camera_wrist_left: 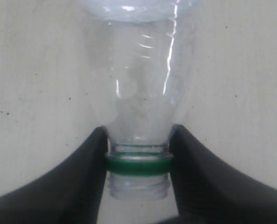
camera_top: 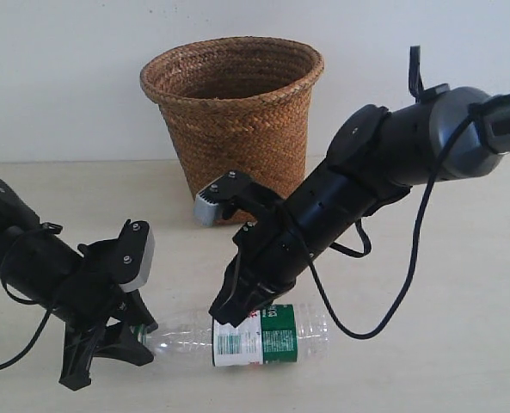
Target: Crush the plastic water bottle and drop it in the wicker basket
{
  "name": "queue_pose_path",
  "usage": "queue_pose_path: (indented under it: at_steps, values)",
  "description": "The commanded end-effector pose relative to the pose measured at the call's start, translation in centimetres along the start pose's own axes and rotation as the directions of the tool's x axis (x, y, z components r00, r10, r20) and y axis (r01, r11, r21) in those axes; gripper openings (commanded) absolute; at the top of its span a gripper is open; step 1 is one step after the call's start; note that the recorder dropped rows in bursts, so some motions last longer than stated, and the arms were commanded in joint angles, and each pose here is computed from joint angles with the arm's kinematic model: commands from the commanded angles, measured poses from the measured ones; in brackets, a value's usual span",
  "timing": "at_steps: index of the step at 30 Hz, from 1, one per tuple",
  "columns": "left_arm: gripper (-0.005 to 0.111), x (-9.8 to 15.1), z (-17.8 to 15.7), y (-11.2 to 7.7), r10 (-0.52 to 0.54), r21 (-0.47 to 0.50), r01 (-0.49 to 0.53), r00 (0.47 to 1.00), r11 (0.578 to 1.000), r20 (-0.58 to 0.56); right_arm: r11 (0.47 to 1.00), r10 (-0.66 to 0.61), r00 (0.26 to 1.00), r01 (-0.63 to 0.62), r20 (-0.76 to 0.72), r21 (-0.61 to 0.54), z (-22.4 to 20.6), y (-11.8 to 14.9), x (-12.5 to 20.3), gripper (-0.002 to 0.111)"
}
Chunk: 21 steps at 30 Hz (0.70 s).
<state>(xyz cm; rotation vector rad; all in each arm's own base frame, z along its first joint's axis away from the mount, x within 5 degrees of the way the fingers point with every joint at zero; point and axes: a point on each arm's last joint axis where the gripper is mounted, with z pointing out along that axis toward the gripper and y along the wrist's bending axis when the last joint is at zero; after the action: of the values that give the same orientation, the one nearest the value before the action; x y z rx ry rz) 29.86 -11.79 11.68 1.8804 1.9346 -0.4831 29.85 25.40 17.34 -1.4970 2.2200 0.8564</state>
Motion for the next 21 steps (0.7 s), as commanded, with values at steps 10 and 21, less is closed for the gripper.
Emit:
queue_pose_path:
  at_steps: [10,21]
  values:
    - [0.004,-0.04,0.18,-0.13,0.001,0.004,-0.001,1.0,1.0,-0.003,1.0,0.0,1.0,0.0,0.009,0.026,0.89,-0.47,0.0,0.0]
    - [0.004,-0.05,0.18,-0.17,0.001,0.009,-0.001,1.0,1.0,-0.001,1.0,0.0,1.0,-0.001,0.017,0.03,1.6,-0.14,-0.22,0.0]
